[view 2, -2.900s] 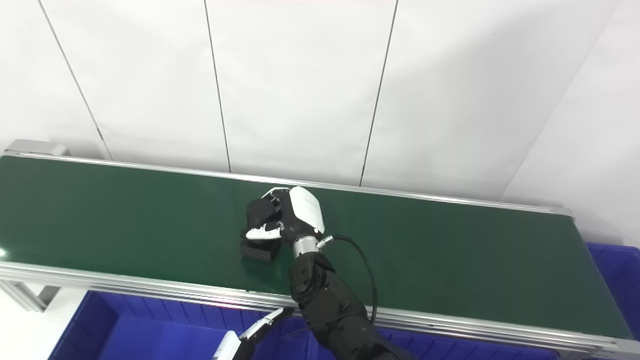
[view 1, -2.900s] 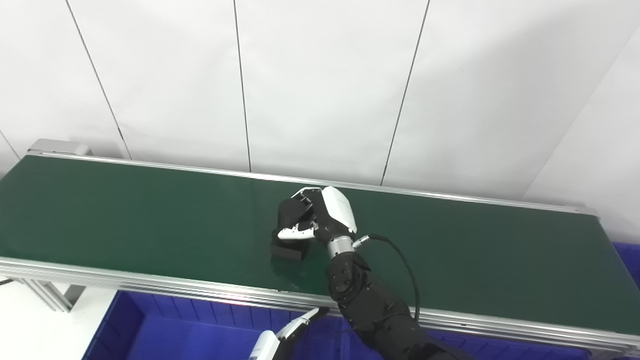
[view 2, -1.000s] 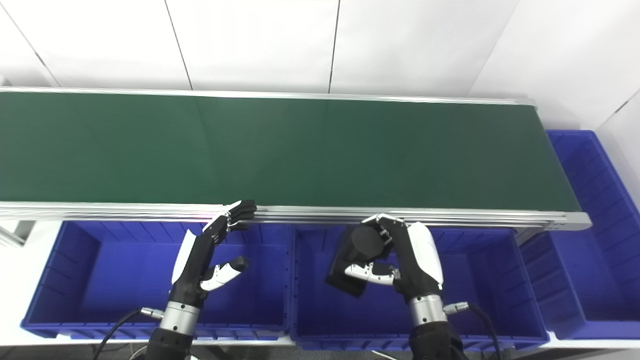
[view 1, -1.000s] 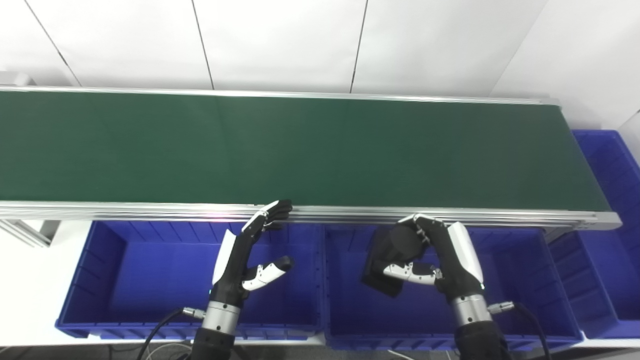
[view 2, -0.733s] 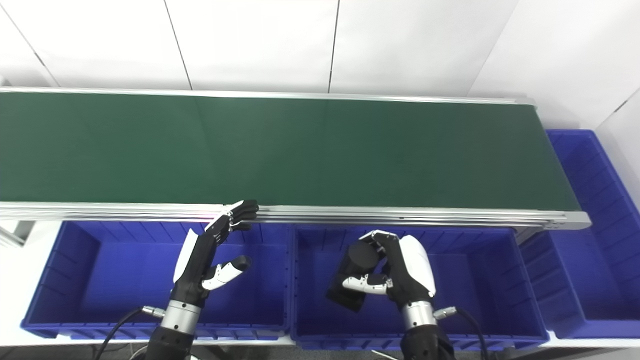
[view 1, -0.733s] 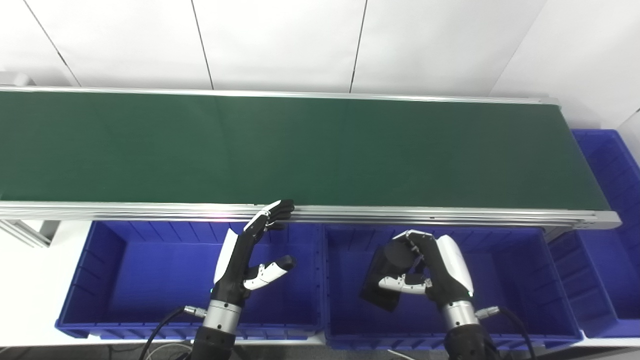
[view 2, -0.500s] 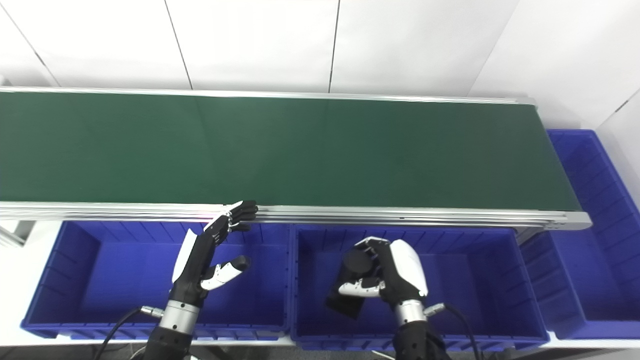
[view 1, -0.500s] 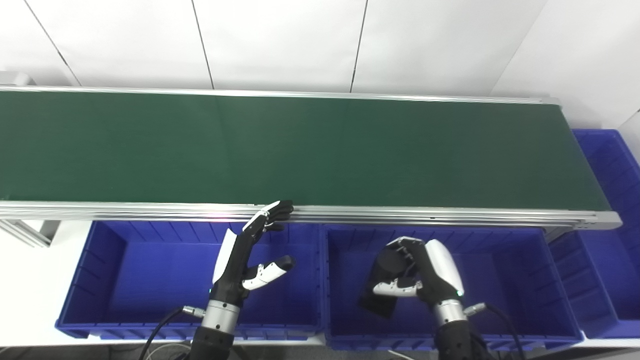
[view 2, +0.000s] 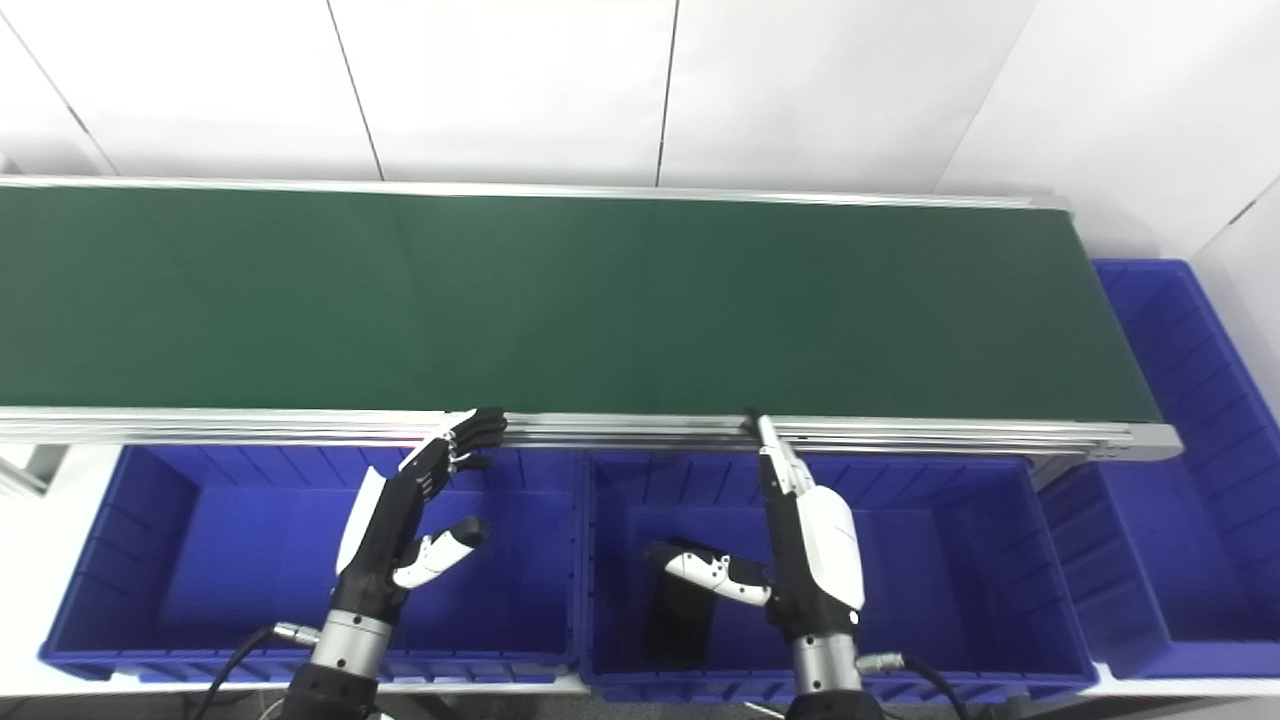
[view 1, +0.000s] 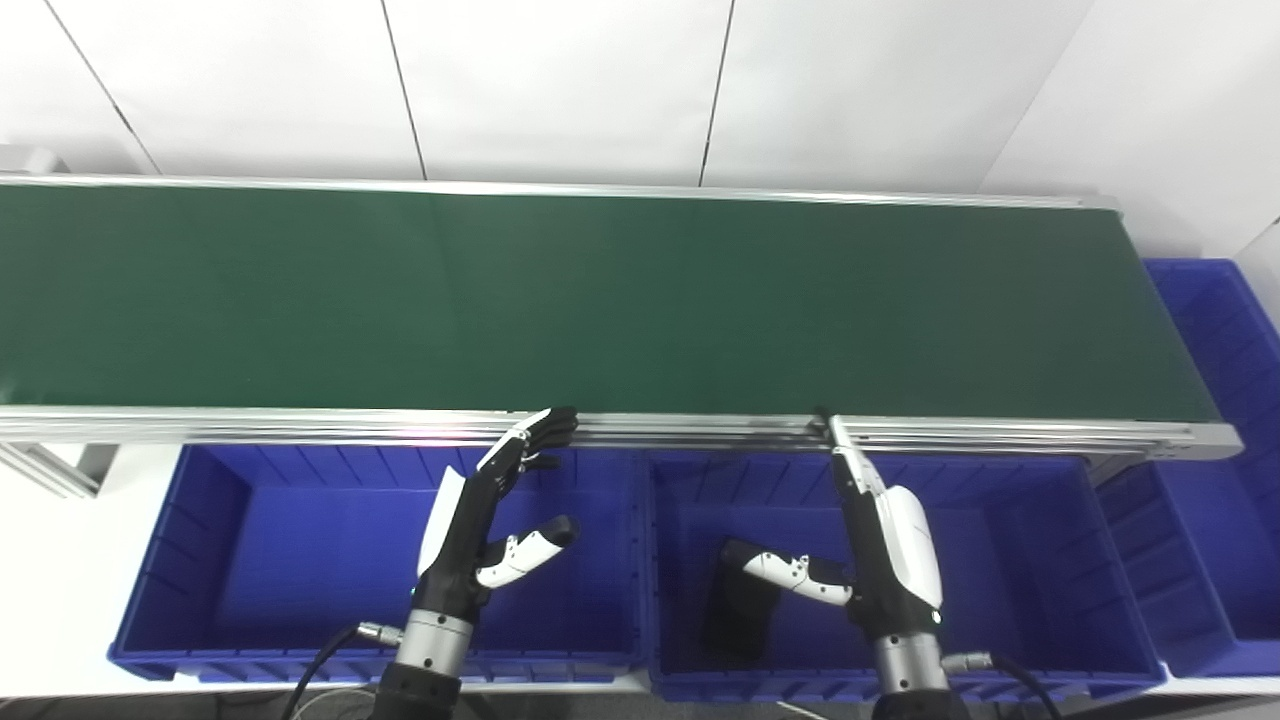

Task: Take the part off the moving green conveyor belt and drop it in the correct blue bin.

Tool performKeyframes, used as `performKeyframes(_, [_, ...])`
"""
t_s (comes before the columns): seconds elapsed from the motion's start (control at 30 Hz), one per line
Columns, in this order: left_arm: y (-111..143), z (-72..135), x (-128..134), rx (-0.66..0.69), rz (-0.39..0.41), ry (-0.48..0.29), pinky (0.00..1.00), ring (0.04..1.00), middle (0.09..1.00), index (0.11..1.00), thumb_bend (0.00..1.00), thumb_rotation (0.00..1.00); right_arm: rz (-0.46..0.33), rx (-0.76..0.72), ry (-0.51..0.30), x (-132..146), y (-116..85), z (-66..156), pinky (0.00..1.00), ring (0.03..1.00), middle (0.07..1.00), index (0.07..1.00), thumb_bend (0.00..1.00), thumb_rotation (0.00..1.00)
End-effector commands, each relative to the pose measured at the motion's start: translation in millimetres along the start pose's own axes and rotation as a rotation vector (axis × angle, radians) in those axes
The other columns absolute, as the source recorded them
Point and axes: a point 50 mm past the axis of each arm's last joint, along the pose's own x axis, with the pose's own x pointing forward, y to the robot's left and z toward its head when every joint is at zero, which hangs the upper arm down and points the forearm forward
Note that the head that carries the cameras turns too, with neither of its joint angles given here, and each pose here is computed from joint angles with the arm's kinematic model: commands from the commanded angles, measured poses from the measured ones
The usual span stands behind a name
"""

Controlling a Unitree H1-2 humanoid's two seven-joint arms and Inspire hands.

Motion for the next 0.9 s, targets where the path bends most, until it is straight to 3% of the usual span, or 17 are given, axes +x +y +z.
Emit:
performKeyframes(0.0, [4, 9, 6, -0.012, 0.002, -0.057, 0.71, 0.776, 0.807, 0.807, 0.79, 0.84, -0.096, 0.043, -0.121, 3, -8, 14, 0.98, 1.0, 1.0, 1.0, 0.92, 0.7])
performKeyframes(0.2, [7, 10, 5, -0.001, -0.001, -0.064, 0.71, 0.775, 0.807, 0.81, 0.78, 0.85, -0.149, 0.179, -0.185, -10, -11, 28, 0.94, 0.988, 1.0, 1.0, 0.92, 0.73])
performKeyframes(0.3, [9, 9, 4, -0.004, -0.002, -0.058, 0.71, 0.777, 0.807, 0.809, 0.79, 0.85, -0.152, 0.301, -0.19, -13, -11, 34, 0.83, 0.892, 0.929, 0.973, 0.94, 0.68])
performKeyframes(0.43, [10, 8, 3, -0.023, 0.003, -0.046, 0.72, 0.779, 0.808, 0.804, 0.79, 0.83, -0.09, 0.459, -0.156, -16, -4, 37, 0.79, 0.829, 0.877, 0.949, 0.95, 0.64])
performKeyframes(0.67, [11, 8, 4, -0.015, -0.006, -0.046, 0.72, 0.781, 0.811, 0.809, 0.77, 0.83, 0.078, 0.596, -0.125, -14, 9, 35, 0.78, 0.841, 0.886, 0.975, 0.96, 0.75])
performKeyframes(0.87, [14, 7, 2, -0.014, -0.013, -0.038, 0.73, 0.783, 0.809, 0.809, 0.78, 0.83, 0.142, 0.712, -0.08, -13, 17, 37, 0.8, 0.858, 0.892, 0.977, 0.94, 0.78])
